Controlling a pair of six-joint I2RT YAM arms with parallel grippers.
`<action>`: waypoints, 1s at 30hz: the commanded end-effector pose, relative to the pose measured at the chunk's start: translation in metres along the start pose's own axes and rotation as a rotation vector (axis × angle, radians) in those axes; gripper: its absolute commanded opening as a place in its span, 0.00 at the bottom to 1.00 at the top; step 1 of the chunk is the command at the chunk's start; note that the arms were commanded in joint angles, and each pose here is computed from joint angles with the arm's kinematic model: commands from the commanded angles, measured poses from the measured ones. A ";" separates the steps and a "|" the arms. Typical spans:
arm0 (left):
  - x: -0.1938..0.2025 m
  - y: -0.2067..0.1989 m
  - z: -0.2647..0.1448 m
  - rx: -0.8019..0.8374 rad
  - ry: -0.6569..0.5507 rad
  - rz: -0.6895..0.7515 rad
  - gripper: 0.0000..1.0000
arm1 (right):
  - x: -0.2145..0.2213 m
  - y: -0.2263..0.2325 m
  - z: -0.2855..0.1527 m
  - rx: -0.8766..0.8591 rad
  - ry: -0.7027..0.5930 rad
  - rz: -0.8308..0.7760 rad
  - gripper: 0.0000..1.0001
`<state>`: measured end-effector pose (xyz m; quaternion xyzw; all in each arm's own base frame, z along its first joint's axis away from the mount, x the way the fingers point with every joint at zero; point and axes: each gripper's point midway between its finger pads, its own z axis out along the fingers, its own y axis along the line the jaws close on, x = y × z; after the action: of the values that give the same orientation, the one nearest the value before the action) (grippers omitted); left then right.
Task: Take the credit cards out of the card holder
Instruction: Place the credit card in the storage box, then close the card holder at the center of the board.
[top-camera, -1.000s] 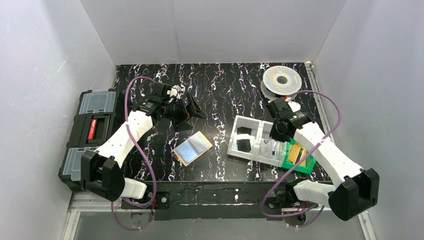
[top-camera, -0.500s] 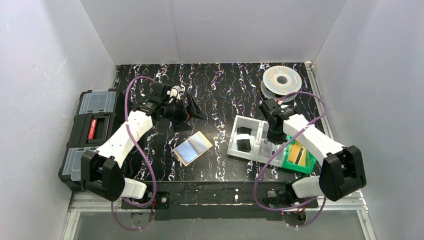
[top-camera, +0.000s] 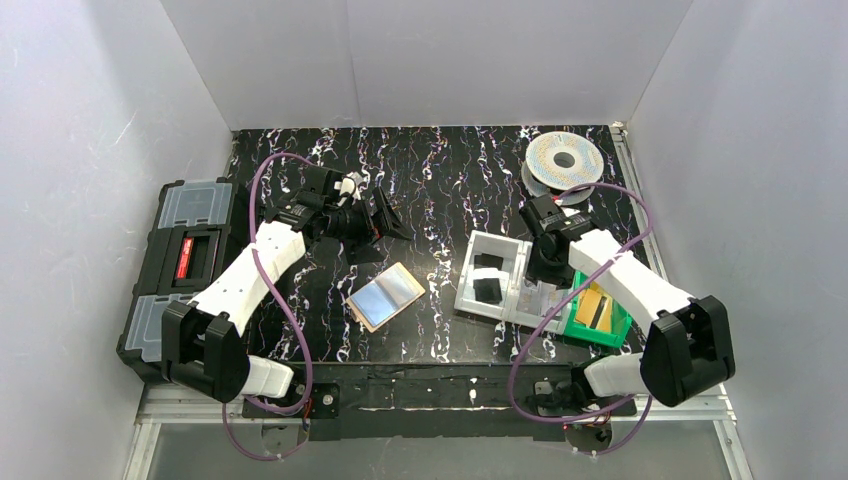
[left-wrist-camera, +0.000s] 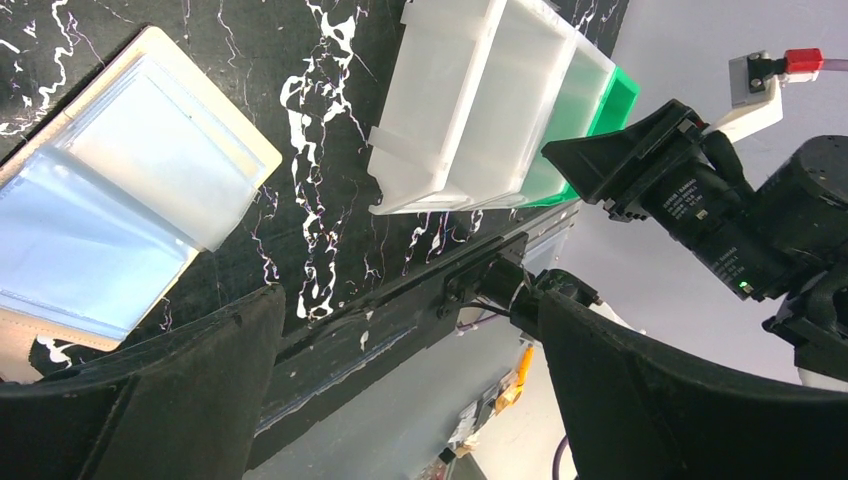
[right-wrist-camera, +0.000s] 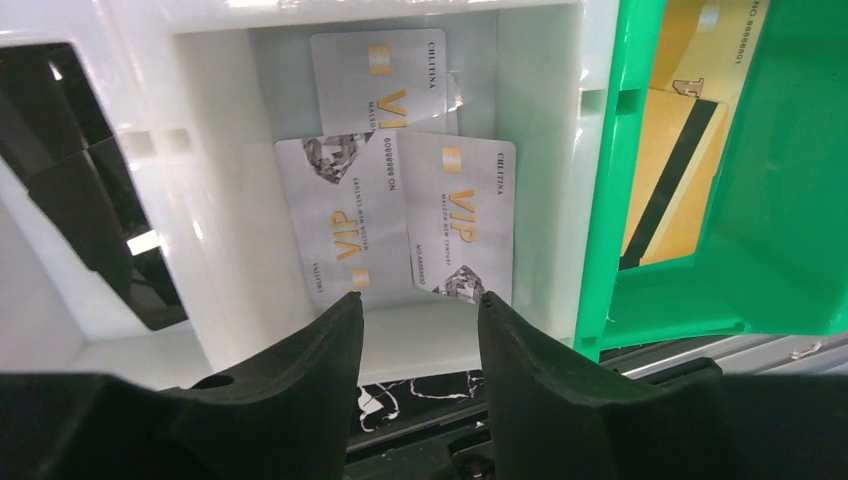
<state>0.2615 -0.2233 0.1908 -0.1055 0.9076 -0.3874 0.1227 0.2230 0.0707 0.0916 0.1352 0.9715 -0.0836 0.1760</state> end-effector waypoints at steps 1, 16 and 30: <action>0.003 -0.008 -0.010 0.013 -0.006 0.030 0.98 | -0.018 0.011 -0.023 -0.092 -0.063 0.026 0.57; 0.007 0.015 -0.015 -0.084 -0.045 0.024 0.98 | -0.038 0.033 -0.083 -0.339 -0.154 0.009 0.98; 0.027 0.085 -0.021 -0.328 -0.119 -0.074 0.98 | -0.025 0.139 -0.127 -0.675 -0.128 -0.212 0.98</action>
<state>0.2398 -0.1818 0.1515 -0.1520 0.9381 -0.2804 0.1351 0.2361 0.1788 0.1850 0.0140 0.9544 0.1634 0.2496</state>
